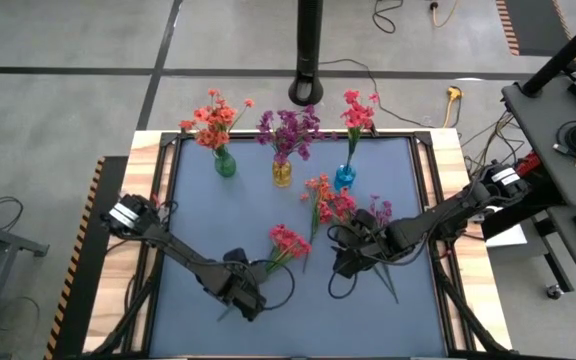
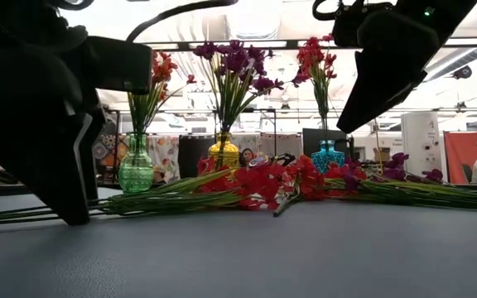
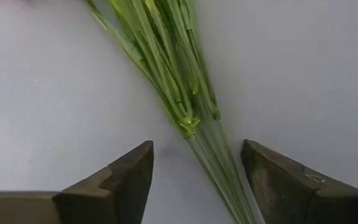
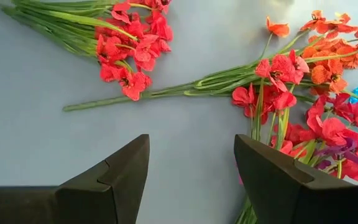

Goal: Sort flowers into vase by color
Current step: Put the bottom pink flowers into the blue vase

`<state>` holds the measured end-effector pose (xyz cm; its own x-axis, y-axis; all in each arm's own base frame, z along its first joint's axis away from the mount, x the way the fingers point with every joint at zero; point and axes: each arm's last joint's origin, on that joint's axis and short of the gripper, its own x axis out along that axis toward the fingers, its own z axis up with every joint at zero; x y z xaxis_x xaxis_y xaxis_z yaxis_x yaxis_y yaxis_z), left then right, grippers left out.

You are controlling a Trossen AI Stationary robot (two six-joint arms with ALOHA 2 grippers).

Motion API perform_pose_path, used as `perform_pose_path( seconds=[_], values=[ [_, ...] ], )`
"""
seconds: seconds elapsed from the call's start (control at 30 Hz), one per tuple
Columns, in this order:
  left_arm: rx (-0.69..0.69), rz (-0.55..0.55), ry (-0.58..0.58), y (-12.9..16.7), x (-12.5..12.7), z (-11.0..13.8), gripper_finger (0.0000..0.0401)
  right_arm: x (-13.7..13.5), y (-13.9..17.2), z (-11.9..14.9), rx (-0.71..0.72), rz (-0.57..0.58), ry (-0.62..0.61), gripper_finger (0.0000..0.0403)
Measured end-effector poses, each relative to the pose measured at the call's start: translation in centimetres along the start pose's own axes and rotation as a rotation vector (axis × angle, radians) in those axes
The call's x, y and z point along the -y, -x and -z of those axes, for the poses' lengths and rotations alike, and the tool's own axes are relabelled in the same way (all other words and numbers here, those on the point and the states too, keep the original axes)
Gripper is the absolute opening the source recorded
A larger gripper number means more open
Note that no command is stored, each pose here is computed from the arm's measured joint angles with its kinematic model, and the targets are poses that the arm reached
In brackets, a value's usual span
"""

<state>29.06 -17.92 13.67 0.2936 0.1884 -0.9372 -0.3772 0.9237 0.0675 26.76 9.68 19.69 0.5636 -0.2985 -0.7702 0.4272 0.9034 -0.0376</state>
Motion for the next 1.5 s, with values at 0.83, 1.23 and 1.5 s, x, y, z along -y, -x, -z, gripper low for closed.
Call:
perform_pose_path(
  seconds=[0.83, 1.23, 1.5],
  values=[
    [-0.021, 0.099, 0.020, 2.6, -0.6, -0.4, 0.0003, -1.7, 1.4, 1.5, -0.003, -0.056, 0.075, 0.0228],
    [0.480, 0.229, -0.129, 11.7, -2.8, -3.4, 0.0001, -2.7, 2.8, 4.9, -0.001, -0.036, 0.095, 0.0228],
    [0.874, 0.350, -0.347, 14.5, -3.0, -5.6, 0.0000, -3.8, 1.1, 5.1, 0.341, -0.146, 0.108, 0.0228]
  ],
)
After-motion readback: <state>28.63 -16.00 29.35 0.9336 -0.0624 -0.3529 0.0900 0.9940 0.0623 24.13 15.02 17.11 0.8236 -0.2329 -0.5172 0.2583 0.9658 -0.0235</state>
